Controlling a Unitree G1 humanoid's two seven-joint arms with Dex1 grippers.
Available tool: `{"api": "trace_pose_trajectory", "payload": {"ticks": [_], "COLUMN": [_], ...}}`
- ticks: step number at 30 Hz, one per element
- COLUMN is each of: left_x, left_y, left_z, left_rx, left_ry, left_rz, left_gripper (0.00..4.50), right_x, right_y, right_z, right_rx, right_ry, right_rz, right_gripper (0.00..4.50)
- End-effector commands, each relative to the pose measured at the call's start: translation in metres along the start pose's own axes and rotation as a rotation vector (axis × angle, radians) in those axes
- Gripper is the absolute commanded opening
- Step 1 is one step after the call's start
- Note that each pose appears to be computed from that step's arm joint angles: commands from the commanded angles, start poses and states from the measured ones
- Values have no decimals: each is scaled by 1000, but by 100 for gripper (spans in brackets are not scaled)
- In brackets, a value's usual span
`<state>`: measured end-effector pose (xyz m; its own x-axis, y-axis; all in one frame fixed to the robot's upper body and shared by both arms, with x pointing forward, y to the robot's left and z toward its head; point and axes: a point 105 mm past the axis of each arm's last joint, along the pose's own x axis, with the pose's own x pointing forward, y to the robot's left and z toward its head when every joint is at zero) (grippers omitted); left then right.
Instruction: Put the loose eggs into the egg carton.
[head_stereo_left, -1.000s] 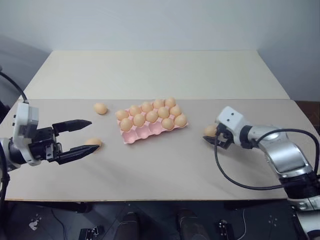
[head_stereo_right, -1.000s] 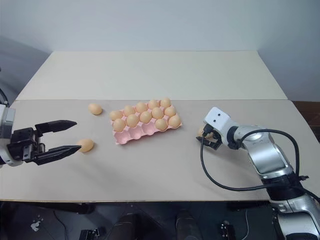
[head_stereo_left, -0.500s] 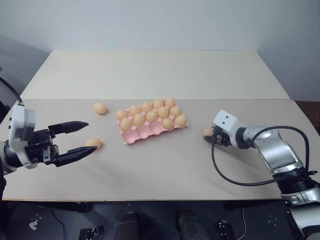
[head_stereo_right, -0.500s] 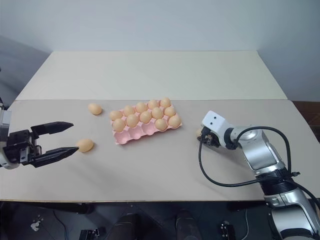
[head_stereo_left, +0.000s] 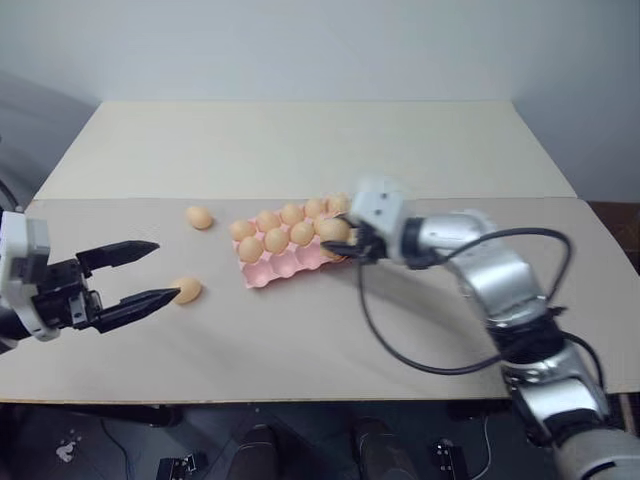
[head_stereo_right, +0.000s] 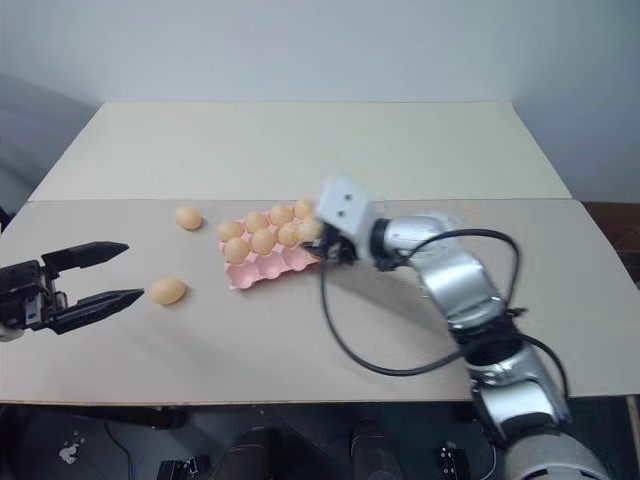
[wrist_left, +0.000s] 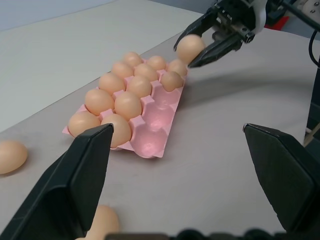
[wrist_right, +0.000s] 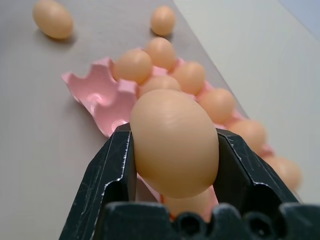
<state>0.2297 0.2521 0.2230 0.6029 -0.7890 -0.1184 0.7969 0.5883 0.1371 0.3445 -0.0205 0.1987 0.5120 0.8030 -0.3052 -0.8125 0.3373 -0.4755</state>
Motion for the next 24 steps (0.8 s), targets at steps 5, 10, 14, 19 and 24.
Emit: {"api": "trace_pose_trajectory", "payload": {"ticks": [5, 10, 14, 19, 24], "left_x": [-7, -7, -8, -13, -29], "left_y": [-5, -6, -6, -6, -4], "left_z": [10, 9, 9, 8, 7], "left_rx": [36, 32, 31, 26, 23], "left_ry": [-21, -19, -16, -2, 33], "left_rz": [27, 35, 39, 61, 124], "left_gripper": [450, 450, 450, 450, 450], "right_x": [23, 30, 22, 1, -34], "right_y": [-7, -2, -4, -8, 0], "right_z": [-3, -7, 9, 27, 40], "right_rx": [-43, -23, -12, -28, -28], "right_ry": [19, 29, -25, -82, -139], "right_rz": [-60, -44, -40, -49, 11], "right_gripper": [194, 289, 433, 449, 449]}}
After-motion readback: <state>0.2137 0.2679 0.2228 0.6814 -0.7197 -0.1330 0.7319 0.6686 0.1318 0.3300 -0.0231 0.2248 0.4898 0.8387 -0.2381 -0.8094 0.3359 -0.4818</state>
